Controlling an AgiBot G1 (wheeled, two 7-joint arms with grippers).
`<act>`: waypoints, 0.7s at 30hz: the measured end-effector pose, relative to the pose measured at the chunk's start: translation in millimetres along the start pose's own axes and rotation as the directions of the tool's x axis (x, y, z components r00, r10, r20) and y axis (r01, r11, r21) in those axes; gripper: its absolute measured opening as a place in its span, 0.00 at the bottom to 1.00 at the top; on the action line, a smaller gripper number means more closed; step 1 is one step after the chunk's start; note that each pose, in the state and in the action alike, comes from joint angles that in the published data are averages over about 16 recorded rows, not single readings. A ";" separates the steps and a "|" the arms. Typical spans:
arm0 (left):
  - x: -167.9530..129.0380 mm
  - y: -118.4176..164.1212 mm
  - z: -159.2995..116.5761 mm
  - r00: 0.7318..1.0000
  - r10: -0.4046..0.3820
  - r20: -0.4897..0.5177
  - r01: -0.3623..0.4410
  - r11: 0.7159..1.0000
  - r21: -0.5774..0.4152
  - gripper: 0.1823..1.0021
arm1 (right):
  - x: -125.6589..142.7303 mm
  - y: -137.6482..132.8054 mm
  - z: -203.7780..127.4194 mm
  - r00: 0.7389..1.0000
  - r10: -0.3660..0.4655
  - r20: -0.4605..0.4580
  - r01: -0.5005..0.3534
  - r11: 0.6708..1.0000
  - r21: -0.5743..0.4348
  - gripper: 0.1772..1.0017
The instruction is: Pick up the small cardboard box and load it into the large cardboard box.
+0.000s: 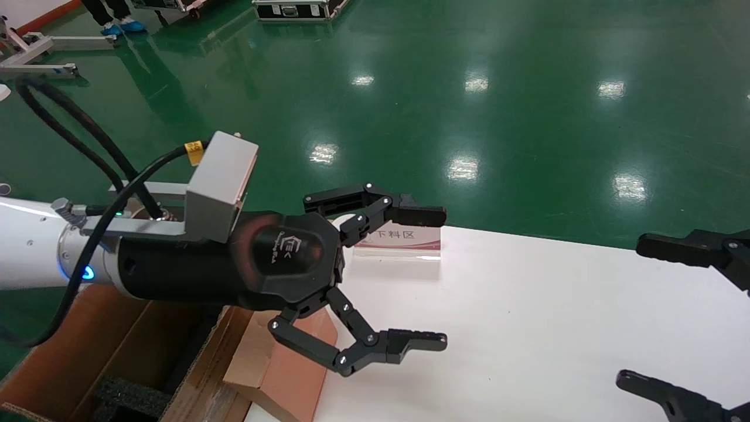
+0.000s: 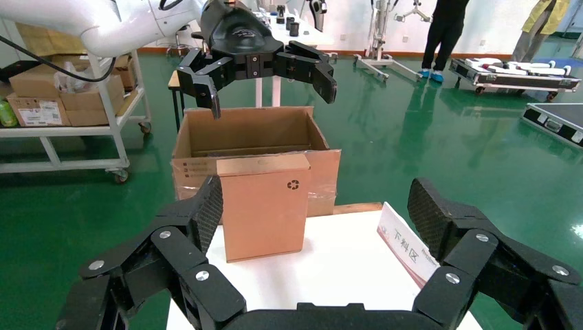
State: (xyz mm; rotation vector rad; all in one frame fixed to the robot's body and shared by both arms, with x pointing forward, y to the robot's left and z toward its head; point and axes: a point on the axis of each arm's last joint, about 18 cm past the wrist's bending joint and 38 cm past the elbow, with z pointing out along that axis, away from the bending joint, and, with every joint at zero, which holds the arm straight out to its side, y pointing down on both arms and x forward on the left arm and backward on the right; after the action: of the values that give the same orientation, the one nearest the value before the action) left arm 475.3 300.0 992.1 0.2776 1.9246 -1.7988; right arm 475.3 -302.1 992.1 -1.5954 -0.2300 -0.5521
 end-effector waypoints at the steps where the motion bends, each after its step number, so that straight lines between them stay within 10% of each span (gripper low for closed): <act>1: 0.0 0.0 0.0 1.000 0.000 0.000 0.000 1.000 0.000 1.00 | 0.0 0.0 0.0 1.000 0.000 0.000 0.000 1.000 0.000 1.00; 21: -3.4 6.4 -3.0 0.999 -0.028 0.024 0.030 0.995 -0.095 1.00 | 0.1 0.1 -0.1 1.000 0.000 0.000 0.000 1.000 0.000 1.00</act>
State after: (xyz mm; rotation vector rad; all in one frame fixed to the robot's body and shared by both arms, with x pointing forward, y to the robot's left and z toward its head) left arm 480.5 304.2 988.1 0.1963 2.0012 -1.7145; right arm 475.4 -302.2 992.1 -1.5953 -0.2298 -0.5521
